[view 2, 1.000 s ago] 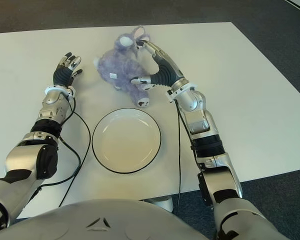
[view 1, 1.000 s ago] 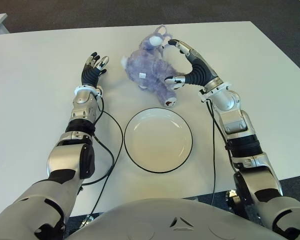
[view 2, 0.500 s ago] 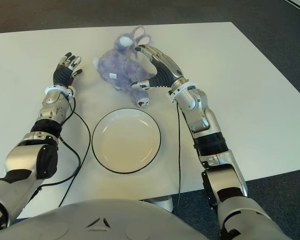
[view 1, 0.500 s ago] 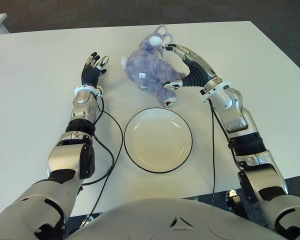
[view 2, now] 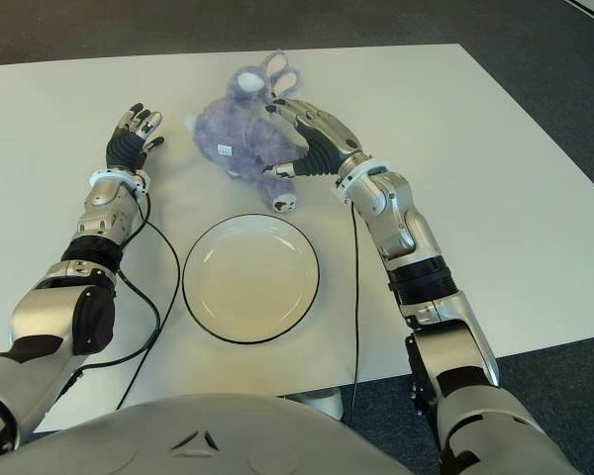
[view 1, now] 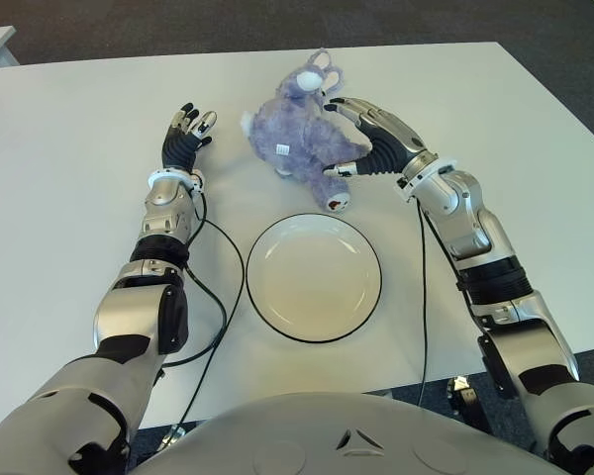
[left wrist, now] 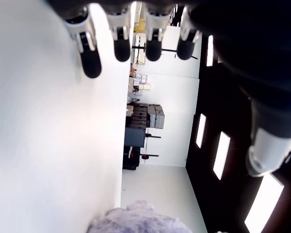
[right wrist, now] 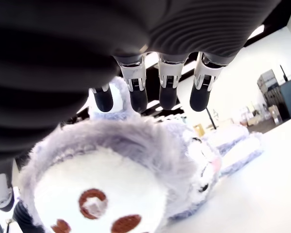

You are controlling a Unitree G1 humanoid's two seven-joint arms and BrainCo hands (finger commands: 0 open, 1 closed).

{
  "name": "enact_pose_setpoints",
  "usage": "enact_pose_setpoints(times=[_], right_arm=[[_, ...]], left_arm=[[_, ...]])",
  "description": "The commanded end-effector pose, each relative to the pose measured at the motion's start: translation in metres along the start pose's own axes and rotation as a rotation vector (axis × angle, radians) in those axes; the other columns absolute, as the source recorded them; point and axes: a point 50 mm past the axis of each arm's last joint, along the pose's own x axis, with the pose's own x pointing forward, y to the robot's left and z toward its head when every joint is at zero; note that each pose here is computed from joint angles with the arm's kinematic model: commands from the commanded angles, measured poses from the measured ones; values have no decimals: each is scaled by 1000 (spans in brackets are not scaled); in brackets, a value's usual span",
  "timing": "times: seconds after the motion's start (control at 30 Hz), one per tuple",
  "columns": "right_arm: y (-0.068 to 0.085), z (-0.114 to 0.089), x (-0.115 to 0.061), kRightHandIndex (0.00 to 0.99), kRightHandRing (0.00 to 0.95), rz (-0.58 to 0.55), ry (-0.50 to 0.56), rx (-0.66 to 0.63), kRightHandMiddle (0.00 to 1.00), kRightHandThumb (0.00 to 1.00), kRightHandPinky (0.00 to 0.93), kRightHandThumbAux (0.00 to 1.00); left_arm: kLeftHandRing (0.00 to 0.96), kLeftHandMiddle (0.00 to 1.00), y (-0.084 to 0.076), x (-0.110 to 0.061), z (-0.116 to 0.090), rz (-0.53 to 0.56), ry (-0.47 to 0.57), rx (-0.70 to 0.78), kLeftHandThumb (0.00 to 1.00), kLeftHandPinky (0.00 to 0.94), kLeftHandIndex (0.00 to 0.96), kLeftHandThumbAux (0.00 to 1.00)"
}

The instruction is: Put the doll into the plate.

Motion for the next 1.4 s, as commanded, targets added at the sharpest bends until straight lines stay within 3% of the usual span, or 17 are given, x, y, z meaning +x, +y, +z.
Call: enact_pose_setpoints(times=[0.03,0.33,0.63,1.2,1.27,1.4], right_arm=[[1,-1,2,34,1,50,7,-54,0,120,55,495],[2,-1,3,32,0,84,1,-89,0,124,55,511],[6,2,3,31,11,119,3,-136,0,136,111,517],[13,9,7,17,13,211,27,-266,0,154,95,547],[13,9,8,13,14,218,30,-272,0,160,102,553],[13,11,9,11,15,224,35,-278,0,174,110,558]], left_arm=[[49,57,1,-10,-31,5,130,-10,79,31,0,612],[46,58,0,-10,-31,8,135,-18,66,17,0,616],[55,70,0,-9,-31,13,137,-18,82,24,0,620],[54,61,0,-9,-31,7,136,-17,94,49,0,611],[45,56,0,-9,-31,6,137,-16,94,6,0,608],[44,59,0,-9,-31,8,141,-15,91,9,0,605]])
